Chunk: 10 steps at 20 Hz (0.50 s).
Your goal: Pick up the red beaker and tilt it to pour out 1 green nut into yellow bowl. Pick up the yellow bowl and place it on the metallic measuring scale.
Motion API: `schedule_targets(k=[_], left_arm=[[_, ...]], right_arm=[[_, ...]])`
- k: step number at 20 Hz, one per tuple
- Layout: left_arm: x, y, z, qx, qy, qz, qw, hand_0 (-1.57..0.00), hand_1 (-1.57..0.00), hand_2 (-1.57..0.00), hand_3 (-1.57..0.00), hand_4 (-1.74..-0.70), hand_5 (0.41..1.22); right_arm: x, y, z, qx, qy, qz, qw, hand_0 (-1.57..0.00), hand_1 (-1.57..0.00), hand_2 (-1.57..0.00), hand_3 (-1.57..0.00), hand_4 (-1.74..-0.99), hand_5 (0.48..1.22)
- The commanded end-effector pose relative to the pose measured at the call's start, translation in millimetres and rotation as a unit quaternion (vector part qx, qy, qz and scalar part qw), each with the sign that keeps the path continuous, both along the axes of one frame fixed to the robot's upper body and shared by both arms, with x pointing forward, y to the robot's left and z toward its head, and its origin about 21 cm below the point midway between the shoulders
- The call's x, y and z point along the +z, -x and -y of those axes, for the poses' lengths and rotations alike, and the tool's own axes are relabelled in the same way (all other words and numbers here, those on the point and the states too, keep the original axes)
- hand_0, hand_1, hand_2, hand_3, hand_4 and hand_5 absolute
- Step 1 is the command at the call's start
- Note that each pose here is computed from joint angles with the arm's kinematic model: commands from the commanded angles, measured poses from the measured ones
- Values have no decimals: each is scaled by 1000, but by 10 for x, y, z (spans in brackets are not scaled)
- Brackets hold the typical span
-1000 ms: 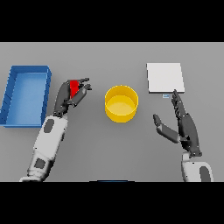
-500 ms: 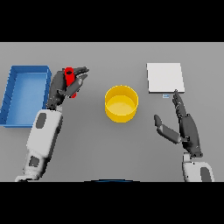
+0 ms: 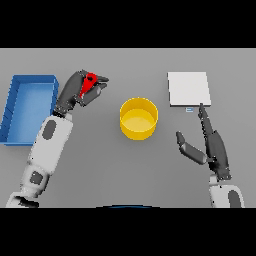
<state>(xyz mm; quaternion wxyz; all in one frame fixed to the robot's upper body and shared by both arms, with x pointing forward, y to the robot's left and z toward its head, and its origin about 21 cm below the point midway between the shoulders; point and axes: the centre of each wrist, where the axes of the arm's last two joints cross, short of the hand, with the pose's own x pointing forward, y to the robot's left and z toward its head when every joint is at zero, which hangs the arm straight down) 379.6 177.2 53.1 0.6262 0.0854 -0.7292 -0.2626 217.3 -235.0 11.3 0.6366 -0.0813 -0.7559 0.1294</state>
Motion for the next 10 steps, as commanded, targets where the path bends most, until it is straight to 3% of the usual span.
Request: schedule_targets(k=[1,7,10], left_arm=[[46,-19,8,-7,-33,1,999,-1566,-1566,-1567,-1565,-1735,1120],[333,-70,318,-73,-220,24,972,-1570,-1570,-1570,-1569,-1740,1139],[415,-105,502,-91,-335,45,937,-1570,-1570,-1570,-1570,-1740,1174]], right_arm=[[-7,-27,-31,0,-2,-6,1000,1,1,1,1,-1194,658],[36,-38,-54,7,-2,-6,1000,1,1,1,1,-1178,667],[42,5,-59,6,-9,-3,1000,1,1,1,1,-1183,671]])
